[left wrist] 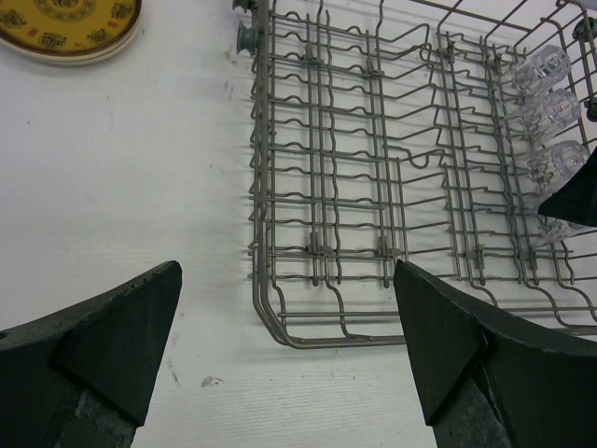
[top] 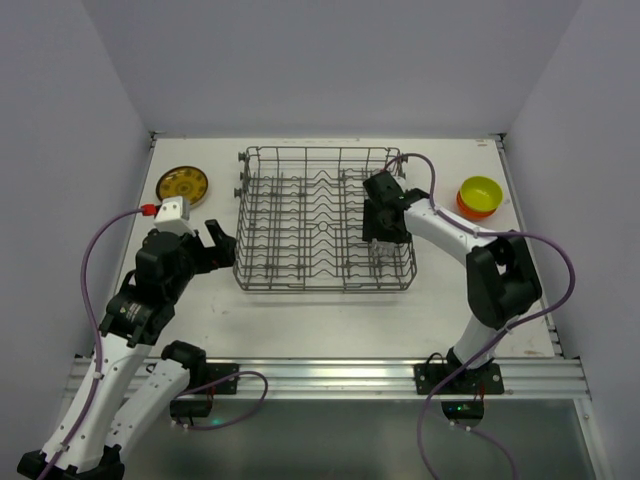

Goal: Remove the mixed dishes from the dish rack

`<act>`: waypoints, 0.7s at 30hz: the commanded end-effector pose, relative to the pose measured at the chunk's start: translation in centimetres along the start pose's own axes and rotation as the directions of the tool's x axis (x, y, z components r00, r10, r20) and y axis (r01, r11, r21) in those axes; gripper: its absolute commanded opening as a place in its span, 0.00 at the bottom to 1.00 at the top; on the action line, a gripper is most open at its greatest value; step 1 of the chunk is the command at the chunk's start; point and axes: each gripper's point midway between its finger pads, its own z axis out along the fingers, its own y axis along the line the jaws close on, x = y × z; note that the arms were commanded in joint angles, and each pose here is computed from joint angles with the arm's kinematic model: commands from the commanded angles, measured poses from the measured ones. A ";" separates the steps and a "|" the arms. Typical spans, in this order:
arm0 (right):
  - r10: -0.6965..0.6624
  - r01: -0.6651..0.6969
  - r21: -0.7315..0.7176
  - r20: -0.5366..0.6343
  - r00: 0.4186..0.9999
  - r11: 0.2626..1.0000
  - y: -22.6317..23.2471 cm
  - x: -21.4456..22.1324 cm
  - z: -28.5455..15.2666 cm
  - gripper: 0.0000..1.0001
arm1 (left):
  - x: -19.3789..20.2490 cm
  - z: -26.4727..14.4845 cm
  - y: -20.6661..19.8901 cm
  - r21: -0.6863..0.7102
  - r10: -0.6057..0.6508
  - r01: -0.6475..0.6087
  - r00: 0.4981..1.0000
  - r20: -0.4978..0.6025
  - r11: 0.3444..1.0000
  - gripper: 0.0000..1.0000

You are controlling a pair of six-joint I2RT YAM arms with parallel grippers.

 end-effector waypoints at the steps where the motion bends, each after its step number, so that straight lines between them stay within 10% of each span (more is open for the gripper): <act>1: 0.022 -0.023 0.021 0.045 0.999 1.000 0.1 -1.0 -0.3 0.69 | -0.9 0.2 -0.6 0.026 0.009 -0.010 0.999 0.038 1.000 1.00; 21: 0.029 -0.032 0.035 0.074 0.997 0.999 -0.3 -1.2 -2.3 0.41 | -1.0 0.0 -0.4 0.023 0.006 -0.007 0.999 0.046 1.000 1.00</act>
